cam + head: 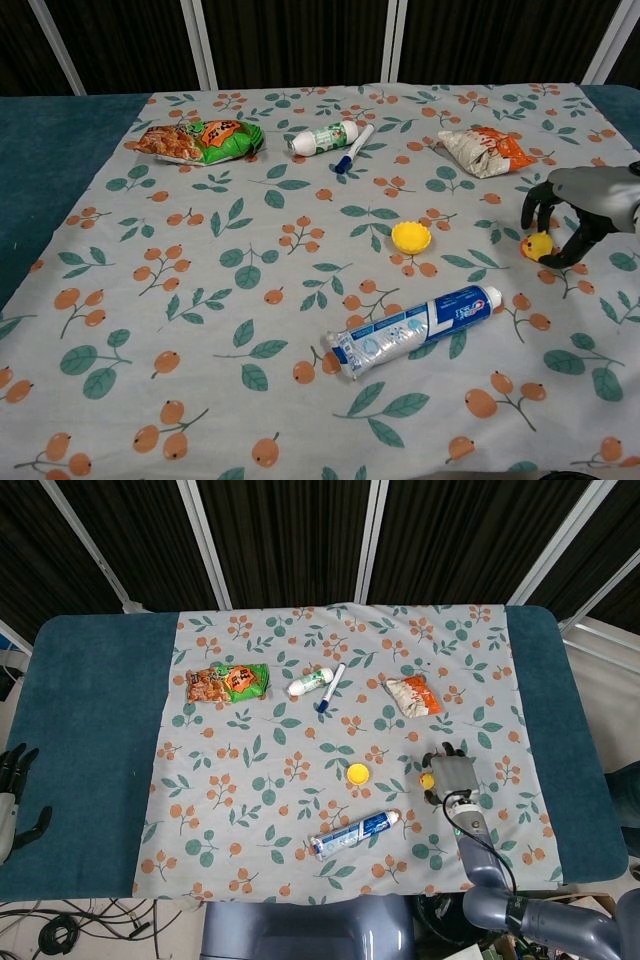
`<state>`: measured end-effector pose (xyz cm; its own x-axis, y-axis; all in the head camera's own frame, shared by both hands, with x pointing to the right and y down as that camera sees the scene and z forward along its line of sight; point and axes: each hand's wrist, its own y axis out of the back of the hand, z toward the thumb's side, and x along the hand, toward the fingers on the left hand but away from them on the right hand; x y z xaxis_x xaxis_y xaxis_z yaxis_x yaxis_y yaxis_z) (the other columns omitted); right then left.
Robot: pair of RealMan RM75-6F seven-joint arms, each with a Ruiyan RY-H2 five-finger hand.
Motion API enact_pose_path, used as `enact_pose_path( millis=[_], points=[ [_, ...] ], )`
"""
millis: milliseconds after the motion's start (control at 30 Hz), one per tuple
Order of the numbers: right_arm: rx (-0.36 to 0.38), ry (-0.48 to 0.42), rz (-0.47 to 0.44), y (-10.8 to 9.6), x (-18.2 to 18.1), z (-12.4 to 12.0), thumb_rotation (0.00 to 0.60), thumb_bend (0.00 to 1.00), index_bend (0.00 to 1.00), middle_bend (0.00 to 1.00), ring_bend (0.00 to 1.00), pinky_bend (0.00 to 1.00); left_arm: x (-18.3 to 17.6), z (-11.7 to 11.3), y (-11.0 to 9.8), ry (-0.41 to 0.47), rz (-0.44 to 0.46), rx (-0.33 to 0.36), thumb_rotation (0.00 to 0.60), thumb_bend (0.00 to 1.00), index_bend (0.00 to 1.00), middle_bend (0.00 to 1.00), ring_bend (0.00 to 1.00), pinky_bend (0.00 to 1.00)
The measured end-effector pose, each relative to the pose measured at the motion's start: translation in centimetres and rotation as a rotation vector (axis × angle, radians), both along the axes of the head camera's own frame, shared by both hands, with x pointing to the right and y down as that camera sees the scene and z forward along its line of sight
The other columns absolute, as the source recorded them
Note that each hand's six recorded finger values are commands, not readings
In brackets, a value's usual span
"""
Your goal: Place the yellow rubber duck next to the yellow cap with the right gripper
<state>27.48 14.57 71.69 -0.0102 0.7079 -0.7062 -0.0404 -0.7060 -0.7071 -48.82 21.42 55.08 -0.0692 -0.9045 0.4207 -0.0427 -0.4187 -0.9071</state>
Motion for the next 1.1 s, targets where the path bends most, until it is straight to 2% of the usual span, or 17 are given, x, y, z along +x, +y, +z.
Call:
enact_pose_path(
  millis=[500,700,900,1100],
  points=[
    [-0.004,0.002,-0.005,0.09,0.03,0.26,0.600,0.23,0.40,0.41,0.14,0.19,-0.03,0.05,0.04,-0.004,-0.001,-0.005,0.600,0.38,0.00,0.00,0.00,0.00],
    [-0.009,0.005,-0.011,0.20,-0.07,0.50,0.600,0.27,0.41,0.42,0.14,0.19,-0.01,0.07,0.03,-0.005,-0.001,-0.006,0.600,0.38,0.00,0.00,0.00,0.00],
    [-0.008,0.004,-0.014,0.16,-0.26,0.69,0.600,0.38,0.45,0.44,0.17,0.20,-0.05,0.06,0.01,-0.006,-0.002,-0.006,0.600,0.38,0.00,0.00,0.00,0.00],
    [-0.005,0.001,-0.010,0.22,-0.32,0.76,0.600,0.40,0.46,0.44,0.17,0.20,-0.07,0.07,0.01,-0.006,-0.003,-0.006,0.600,0.38,0.00,0.00,0.00,0.00]
  ],
)
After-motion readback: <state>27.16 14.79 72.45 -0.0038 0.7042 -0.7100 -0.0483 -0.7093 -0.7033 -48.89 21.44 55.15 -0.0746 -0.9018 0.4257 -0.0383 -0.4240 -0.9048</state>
